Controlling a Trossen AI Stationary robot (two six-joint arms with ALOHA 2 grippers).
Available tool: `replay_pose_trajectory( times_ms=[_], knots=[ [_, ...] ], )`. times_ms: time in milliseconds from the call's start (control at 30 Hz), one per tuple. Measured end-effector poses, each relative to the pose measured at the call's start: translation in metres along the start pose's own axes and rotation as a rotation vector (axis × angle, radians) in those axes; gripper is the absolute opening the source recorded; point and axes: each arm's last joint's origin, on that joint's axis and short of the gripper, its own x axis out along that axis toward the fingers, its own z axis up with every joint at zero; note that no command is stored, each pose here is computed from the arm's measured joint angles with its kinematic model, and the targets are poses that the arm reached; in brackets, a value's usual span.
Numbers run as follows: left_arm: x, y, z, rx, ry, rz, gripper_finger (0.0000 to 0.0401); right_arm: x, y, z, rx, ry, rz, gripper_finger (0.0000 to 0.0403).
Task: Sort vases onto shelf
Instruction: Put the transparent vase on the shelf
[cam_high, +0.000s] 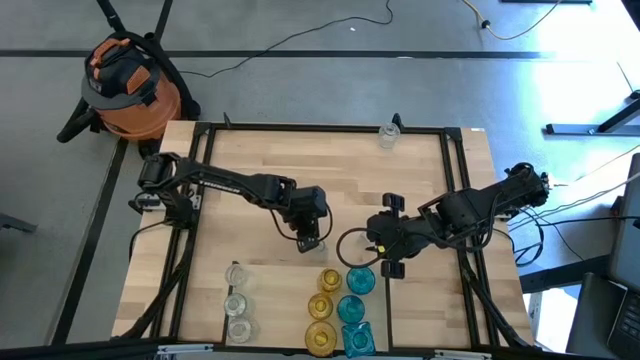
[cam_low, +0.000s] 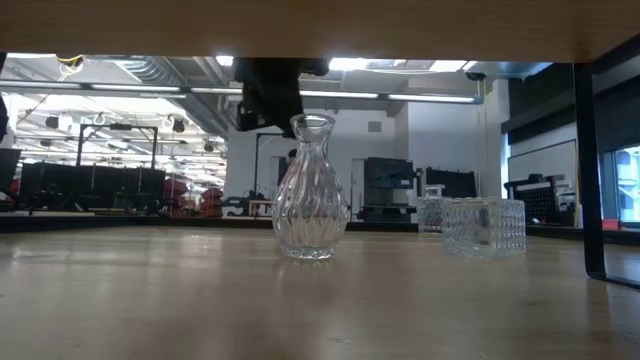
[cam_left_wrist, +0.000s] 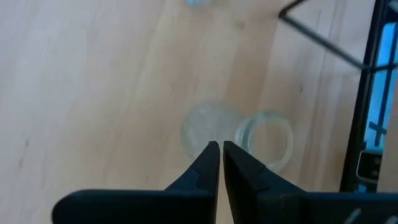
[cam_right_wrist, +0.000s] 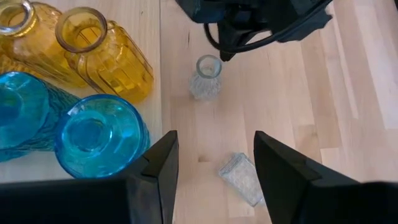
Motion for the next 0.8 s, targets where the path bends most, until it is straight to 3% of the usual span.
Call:
replay_pose_trajectory(
  times_ms=[267, 400, 800],
  knots=[
    [-0.005, 0.009, 0.018, 0.015, -0.108, -0.079, 0.0014, -0.001, -0.005, -0.010, 0.023, 0.101, -0.049, 0.0167],
    [-0.008, 0.018, 0.025, -0.035, -0.149, -0.061, 0.0014, -0.002, -0.008, -0.017, 0.062, 0.170, -0.075, 0.0167],
    [-0.016, 0.039, 0.034, -0.103, -0.098, -0.211, 0.0029, -0.003, -0.011, -0.021, 0.080, 0.211, -0.121, 0.0167]
  ],
)
